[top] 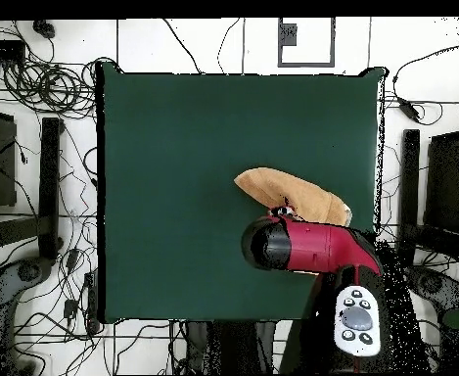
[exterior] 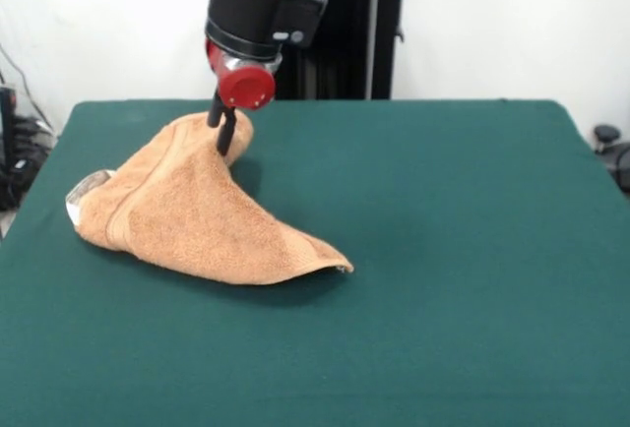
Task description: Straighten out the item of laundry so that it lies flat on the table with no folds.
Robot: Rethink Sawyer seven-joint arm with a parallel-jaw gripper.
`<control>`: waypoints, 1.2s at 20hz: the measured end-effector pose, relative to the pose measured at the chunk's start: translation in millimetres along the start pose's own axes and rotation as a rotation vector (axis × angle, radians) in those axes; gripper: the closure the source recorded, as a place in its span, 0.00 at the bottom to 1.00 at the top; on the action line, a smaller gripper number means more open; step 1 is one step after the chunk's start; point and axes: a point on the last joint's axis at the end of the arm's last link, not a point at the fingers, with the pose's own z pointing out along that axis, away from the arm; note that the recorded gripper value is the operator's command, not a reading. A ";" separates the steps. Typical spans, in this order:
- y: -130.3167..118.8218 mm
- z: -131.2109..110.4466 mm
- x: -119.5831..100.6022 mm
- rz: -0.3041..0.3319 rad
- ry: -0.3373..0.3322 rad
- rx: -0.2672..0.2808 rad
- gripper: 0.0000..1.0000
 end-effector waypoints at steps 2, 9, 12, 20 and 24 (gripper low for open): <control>0.2 2.4 1.2 -0.013 -0.002 -0.008 0.00; 3.1 14.4 18.4 -0.071 0.007 -0.033 0.00; 8.2 14.1 26.2 -0.085 0.018 -0.047 0.00; 13.6 13.9 28.4 -0.087 0.036 -0.063 0.00; 8.5 21.2 35.5 -0.118 0.035 -0.050 0.00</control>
